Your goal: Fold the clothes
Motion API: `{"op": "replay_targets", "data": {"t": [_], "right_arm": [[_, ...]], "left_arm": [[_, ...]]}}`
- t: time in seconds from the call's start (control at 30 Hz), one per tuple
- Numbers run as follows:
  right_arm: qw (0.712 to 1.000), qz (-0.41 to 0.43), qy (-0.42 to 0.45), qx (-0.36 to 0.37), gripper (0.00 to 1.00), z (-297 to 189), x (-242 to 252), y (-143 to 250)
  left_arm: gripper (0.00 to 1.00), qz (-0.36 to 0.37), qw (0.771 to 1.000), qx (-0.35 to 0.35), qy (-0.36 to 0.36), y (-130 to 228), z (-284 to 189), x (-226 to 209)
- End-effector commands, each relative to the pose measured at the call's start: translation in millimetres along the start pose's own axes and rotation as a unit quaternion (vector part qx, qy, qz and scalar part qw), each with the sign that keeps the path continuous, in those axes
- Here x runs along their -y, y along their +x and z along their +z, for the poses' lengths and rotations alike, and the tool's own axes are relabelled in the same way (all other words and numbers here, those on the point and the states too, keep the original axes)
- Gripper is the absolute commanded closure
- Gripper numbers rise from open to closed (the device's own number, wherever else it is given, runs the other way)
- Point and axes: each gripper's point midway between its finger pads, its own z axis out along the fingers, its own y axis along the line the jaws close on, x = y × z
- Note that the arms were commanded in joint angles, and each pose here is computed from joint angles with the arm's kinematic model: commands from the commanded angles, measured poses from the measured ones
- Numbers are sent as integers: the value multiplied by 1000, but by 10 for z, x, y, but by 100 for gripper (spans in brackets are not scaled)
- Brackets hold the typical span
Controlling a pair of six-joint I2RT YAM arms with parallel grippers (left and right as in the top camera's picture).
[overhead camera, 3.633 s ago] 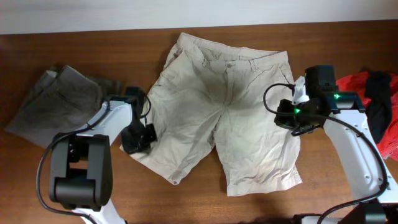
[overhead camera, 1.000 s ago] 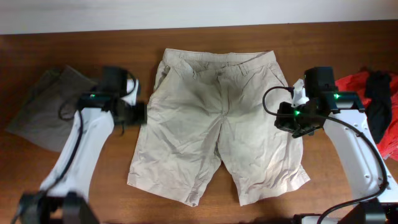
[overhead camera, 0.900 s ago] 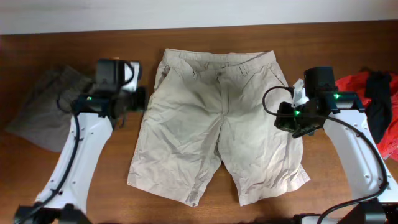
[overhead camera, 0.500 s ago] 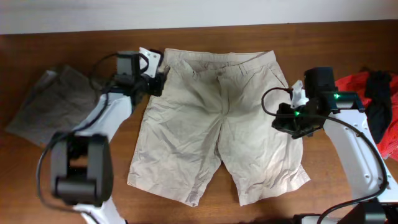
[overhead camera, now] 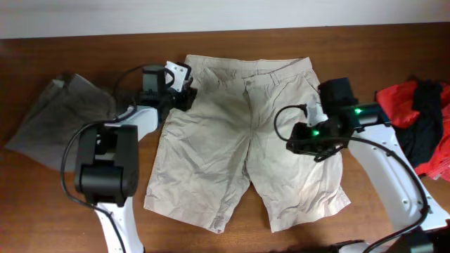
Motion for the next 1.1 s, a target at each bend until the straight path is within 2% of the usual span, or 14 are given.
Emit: {"op": "replay_targets", "data": {"t": [0.0,0.07,0.2,0.3,0.43,0.57,0.7,0.83,1.07], "right_arm": [[1000,-14,11,1,63,30,-48,5],[1000,-12,25,5,62,35,-22,-8],[999,-1,38,10,59,31,26,-26],[995,47,88,27,57,16,207,-68],[993,55,95,32,58,99,257,-120],[992,65,108,-8,71,391,381,-53],[985,82,131,-78,95,769,579,165],[976,96,150,-129,96,1031,732,342],[944,167,243,-150,96,1281,1282,541]], "left_arm": [[67,-2,1000,-12,2,83,96,-6],[99,-14,999,-20,-28,115,90,-110],[100,-57,991,-59,-104,242,10,-421],[100,-135,967,-109,-185,472,-176,-773],[100,-168,955,-148,-196,679,-294,-873],[100,-172,947,-174,-209,811,-361,-901],[100,-172,946,-178,-208,825,-363,-889],[100,-172,947,-177,-207,820,-361,-890],[99,-172,947,-175,-207,814,-359,-892]]}}
